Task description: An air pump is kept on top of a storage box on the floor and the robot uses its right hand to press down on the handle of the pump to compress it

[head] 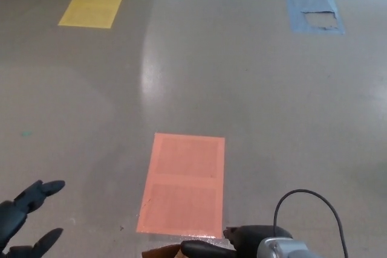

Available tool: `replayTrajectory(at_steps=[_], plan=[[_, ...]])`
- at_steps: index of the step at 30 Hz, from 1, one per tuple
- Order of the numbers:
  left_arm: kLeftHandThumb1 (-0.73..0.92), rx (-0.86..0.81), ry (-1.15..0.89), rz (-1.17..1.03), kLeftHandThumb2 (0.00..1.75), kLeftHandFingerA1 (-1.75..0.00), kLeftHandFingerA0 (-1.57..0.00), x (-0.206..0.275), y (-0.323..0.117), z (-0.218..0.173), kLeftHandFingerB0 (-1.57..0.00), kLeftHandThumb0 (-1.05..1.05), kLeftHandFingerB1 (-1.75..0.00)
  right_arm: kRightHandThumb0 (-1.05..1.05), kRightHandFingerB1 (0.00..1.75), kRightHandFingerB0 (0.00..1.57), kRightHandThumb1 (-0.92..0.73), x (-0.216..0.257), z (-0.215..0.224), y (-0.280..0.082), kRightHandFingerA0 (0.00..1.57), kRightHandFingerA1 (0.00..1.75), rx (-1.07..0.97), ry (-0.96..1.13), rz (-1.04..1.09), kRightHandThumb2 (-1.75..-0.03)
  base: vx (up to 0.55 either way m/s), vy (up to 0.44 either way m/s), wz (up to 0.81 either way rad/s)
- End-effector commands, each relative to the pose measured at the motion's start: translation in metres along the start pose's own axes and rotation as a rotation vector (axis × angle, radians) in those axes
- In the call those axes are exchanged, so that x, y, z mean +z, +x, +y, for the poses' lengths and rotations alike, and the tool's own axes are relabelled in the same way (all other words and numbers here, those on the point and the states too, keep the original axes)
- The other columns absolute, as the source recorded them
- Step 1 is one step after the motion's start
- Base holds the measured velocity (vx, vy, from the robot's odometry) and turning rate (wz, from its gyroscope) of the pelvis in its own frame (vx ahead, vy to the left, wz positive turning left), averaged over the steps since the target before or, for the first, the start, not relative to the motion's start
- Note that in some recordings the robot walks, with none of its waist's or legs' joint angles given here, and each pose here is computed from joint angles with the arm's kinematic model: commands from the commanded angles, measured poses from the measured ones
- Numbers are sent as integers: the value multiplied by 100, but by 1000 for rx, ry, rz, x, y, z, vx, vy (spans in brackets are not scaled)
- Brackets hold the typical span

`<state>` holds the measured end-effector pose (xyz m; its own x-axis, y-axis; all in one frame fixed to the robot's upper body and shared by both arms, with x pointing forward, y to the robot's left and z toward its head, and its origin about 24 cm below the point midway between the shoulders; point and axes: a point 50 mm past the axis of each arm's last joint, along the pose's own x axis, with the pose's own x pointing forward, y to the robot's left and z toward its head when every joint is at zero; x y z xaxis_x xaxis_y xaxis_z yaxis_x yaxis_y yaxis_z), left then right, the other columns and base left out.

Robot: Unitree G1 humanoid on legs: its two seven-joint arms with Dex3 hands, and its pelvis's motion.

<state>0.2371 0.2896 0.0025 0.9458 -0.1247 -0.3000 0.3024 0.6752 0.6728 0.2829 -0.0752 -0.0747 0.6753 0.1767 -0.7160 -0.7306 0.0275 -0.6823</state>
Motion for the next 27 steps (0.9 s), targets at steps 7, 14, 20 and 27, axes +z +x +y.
replayTrajectory(at_steps=[7, 14, 20, 27], plan=[[85, 46, 20, 26, 66, -30, -13, 4, 11, 29, -11, -58, -27, -94, 9, 0, -86, -9, -72, -4, 0, 11, -187, 66, -50, -120, 0, 0, 0], [84, 45, 23, 45, 65, -30, -13, 0, 11, 33, -9, -56, -26, -97, 3, 0, -84, -4, -153, -30, 0, 6, -353, 231, -277, -119, 0, 0, 0], [84, 32, 33, 65, 67, -31, -14, -2, 11, 31, -9, -60, -26, -94, 6, 0, -76, 0, -217, -86, 0, 11, -453, 396, -581, -112, 0, 0, 0], [60, 25, 30, 77, 93, -44, -5, -3, 12, 29, 0, -60, -38, -87, 11, 0, -69, 8, -244, -152, 0, 15, -430, 488, -841, -109, 0, 0, 0]])
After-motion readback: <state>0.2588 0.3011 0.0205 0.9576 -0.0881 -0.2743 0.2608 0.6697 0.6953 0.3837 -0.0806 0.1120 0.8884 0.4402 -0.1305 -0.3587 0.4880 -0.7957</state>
